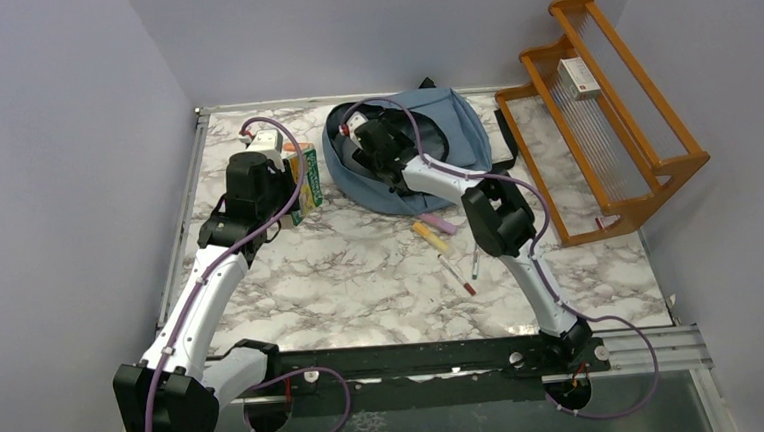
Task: Pack the student bag
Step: Place the book in the student bag.
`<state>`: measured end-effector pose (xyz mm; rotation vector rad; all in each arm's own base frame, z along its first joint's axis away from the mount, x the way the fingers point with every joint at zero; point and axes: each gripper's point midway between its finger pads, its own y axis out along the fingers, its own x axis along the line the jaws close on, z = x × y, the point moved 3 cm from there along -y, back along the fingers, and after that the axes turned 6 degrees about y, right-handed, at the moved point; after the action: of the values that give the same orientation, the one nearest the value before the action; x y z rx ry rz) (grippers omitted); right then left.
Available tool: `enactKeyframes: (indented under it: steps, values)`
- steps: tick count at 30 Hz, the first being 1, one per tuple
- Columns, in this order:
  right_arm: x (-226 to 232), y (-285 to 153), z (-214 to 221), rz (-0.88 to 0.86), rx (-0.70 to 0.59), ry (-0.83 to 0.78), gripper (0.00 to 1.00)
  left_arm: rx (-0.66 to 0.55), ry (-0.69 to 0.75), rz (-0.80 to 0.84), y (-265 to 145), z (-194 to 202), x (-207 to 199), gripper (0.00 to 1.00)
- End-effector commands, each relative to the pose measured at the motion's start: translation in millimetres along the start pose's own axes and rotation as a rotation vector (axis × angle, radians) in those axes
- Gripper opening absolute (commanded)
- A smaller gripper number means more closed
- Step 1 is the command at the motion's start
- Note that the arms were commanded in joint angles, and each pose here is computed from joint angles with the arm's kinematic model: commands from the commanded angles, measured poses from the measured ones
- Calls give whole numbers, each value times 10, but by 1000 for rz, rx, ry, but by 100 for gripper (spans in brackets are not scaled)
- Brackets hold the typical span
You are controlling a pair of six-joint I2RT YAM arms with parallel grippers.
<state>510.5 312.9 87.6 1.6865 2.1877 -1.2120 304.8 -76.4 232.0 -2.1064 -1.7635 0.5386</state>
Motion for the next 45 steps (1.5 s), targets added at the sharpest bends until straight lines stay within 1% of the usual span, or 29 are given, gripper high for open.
enactKeyframes:
  steps: [1,8,12,14,15,18,20,22,23,24,29,34,38,42,45]
  values:
    - [-50,58,42,78,29,-31,75,-131,-6,17,-83,-290,-26,0]
    - [-191,12,5,146,-7,-17,62,-136,-3,33,-71,-328,-51,0]
    - [-254,22,9,172,-6,-25,54,-136,0,38,-68,-339,-60,0]
    - [-268,30,20,169,-2,-26,46,-135,-1,41,-62,-341,-64,0]
    - [-270,22,15,162,-2,-24,44,-136,-3,41,-63,-345,-65,0]
    - [-287,-61,-67,124,-15,4,33,-137,-10,89,-58,-362,-140,0]
    - [-316,-135,-139,101,-33,25,24,-140,-16,122,-52,-390,-193,0]
    - [-398,-214,-194,99,-43,58,10,-143,-23,171,-54,-448,-272,0]
    - [-453,-253,-216,98,-48,81,4,-142,-26,209,-66,-491,-331,0]
    - [-507,-296,-238,92,-55,107,1,-141,-30,247,-73,-541,-392,0]
    - [-716,-505,-344,12,-107,254,1,-139,-57,455,-133,-796,-710,0]
    - [-843,-685,-460,-114,-192,395,0,-111,-159,499,-25,-866,-803,0]
    - [-949,-778,-494,-195,-229,528,0,-70,-285,577,137,-868,-938,0]
    - [-1008,-853,-526,-204,-272,557,0,-35,-406,621,325,-897,-1026,0]
    - [-969,-873,-513,-228,-274,559,0,-20,-477,628,484,-936,-1052,0]
